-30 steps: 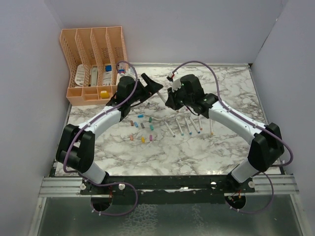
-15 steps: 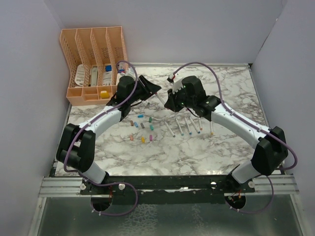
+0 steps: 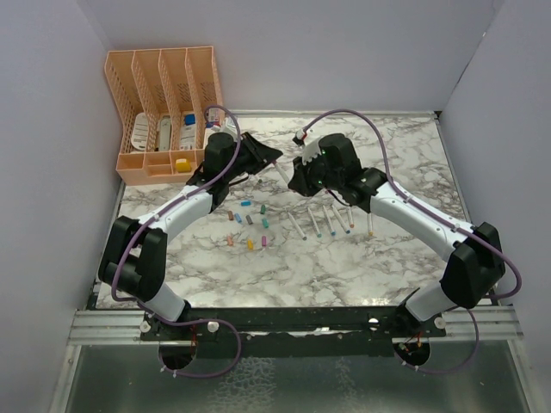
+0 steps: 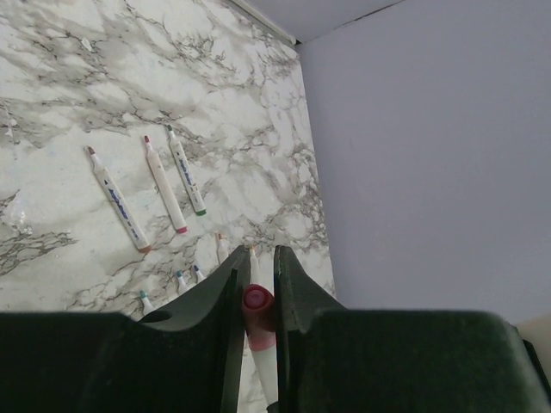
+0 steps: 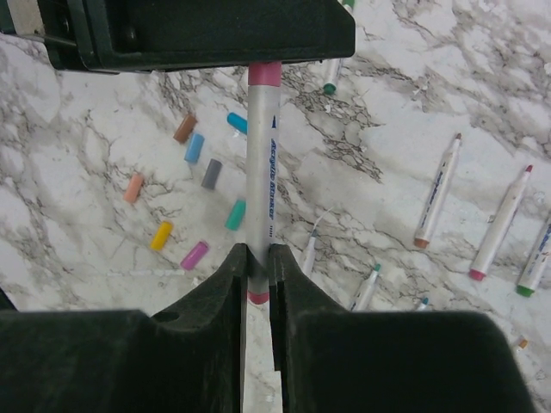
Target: Open the pen caps
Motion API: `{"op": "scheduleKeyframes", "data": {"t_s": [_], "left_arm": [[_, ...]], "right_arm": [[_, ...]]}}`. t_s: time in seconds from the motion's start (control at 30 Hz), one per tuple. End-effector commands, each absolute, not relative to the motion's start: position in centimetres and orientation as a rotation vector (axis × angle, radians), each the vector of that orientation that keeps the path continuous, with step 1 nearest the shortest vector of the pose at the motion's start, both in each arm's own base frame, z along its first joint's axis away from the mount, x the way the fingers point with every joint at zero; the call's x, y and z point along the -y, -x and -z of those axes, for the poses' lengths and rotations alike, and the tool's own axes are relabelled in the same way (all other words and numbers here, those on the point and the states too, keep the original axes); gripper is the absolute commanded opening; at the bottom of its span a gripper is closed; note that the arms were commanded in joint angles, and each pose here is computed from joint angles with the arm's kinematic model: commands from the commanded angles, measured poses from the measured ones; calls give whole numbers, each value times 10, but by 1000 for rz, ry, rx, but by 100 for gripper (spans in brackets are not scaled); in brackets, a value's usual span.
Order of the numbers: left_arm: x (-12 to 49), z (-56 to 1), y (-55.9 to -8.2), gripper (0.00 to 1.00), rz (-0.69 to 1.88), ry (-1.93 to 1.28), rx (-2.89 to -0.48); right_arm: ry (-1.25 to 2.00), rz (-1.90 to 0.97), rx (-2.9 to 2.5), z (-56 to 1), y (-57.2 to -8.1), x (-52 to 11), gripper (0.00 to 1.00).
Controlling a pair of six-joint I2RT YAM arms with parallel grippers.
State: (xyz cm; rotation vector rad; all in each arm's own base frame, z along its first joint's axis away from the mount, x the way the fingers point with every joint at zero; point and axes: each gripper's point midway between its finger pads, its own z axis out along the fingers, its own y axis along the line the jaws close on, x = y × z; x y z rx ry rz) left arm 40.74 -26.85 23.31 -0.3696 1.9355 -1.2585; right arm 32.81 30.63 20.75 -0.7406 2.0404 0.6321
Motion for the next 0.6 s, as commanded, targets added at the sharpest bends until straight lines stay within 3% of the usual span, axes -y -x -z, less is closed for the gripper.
{"op": "scheduleKeyframes", "data": {"t_s": [0.0, 0.13, 0.23, 0.57], "left_arm": [[271, -240, -401, 0, 1289, 316, -1919], [270, -243, -397, 0, 1290, 310, -1913], [270, -244, -394, 0, 1290, 309, -1909], [292, -251, -382, 0, 1292, 260, -1920]], "right_arm": [[728, -632, -1973, -230, -331, -308, 22], [731, -627, -1971, -231, -333, -310, 52], [739, -627, -1975, -231, -337, -313, 62], [774, -647, -2013, -218, -350, -331, 66]]}}
